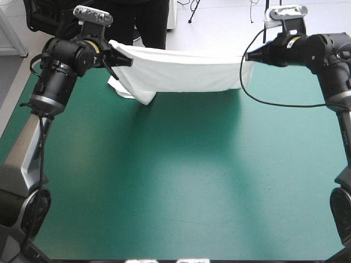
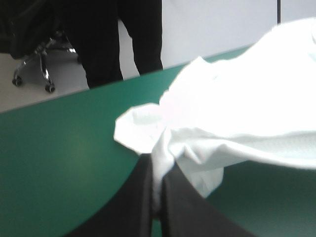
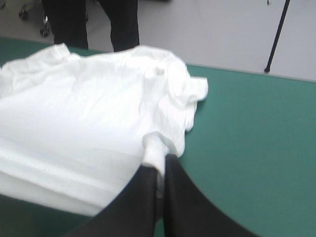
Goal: Fold the cloth
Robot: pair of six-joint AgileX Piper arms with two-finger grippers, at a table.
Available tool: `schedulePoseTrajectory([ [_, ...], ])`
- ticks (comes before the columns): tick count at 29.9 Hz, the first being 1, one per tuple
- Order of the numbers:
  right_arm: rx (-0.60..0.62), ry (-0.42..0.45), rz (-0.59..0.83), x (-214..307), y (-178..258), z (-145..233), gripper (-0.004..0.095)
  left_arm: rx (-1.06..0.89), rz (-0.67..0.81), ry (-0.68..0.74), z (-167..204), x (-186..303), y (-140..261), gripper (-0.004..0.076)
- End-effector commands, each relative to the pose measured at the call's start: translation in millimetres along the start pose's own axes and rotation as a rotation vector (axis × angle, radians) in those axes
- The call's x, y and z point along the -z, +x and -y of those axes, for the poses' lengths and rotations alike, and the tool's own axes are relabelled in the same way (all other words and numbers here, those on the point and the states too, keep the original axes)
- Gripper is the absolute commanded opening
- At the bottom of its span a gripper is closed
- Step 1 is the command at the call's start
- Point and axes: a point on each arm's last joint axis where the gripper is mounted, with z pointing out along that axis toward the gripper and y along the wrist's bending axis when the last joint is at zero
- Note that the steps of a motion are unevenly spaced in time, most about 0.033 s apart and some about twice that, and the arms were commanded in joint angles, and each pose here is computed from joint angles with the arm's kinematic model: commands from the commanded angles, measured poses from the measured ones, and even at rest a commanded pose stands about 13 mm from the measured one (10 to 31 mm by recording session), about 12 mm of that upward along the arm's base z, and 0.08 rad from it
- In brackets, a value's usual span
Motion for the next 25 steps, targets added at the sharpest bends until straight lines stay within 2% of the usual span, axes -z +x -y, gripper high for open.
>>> schedulePoseTrajectory([
  [1,0.009,0.002,0.017,32.6,10.6,-1.6,-0.0017,-0.001,-0.007,0.023,-0.4,31.3,14.5,-0.0009],
  [6,0.011,-0.025,-0.189,24.2,58.1,-4.9,-0.0017,-0.011,-0.217,0.080,12.3,26.4,77.6,-0.0009],
  [10,-0.015,-0.086,-0.311,22.5,92.7,-12.3,-0.0017,0.003,-0.332,0.123,19.2,35.2,127.8,-0.0009],
  [17,0.033,-0.152,-0.546,18.7,150.2,-33.1,-0.0016,0.063,-0.446,0.206,30.4,58.3,198.9,-0.0009],
  [25,0.058,-0.218,-0.826,19.9,213.8,-54.7,-0.0017,0.109,-0.548,0.252,37.5,77.9,255.4,-0.0009],
])
